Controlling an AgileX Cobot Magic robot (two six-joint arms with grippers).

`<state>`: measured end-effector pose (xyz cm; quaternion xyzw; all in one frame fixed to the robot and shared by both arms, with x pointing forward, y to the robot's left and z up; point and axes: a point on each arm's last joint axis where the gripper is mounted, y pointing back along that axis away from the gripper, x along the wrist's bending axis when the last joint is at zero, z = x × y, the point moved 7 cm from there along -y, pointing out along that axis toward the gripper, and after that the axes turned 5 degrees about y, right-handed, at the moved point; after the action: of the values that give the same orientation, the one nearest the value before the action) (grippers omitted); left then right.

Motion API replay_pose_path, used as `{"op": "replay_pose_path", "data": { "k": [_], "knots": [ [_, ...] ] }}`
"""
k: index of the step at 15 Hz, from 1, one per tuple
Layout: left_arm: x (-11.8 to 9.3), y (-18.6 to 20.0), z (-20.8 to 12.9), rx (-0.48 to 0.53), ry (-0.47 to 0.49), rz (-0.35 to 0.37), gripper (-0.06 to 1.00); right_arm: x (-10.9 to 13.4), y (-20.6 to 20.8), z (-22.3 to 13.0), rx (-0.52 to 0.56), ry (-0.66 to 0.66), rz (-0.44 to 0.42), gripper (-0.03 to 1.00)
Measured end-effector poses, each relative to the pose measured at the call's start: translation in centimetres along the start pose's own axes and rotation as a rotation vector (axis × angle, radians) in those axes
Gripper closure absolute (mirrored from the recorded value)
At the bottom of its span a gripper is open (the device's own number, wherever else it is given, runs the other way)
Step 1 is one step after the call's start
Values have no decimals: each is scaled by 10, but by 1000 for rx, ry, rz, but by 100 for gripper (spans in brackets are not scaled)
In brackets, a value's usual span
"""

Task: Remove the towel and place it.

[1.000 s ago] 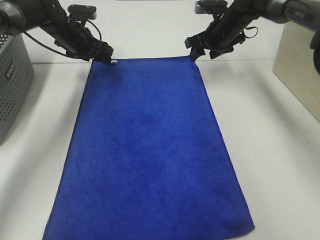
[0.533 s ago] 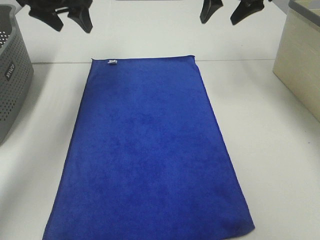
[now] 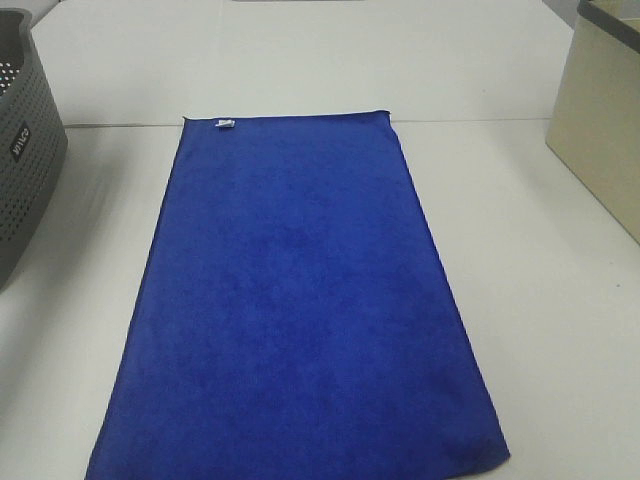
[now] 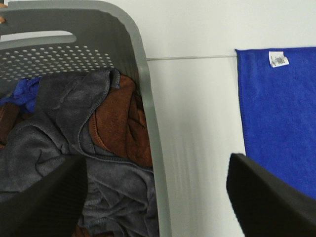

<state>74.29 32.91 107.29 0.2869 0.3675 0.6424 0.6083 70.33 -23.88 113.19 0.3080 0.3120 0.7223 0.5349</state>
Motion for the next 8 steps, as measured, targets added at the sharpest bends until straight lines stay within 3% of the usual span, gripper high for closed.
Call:
{"op": "replay_pose_path", "data": {
  "k": [3, 5, 8],
  "knots": [
    [-9, 28, -35, 70, -29, -21, 21, 20, 35, -30, 41, 18, 11, 20],
    [-8, 64, -74, 113, -37, -18, 21, 35, 61, -75, 105, 23, 15, 20],
    [5, 125, -139, 114, -62, 45, 21, 42, 107, -156, 156, -1, -5, 20]
  ]
}}
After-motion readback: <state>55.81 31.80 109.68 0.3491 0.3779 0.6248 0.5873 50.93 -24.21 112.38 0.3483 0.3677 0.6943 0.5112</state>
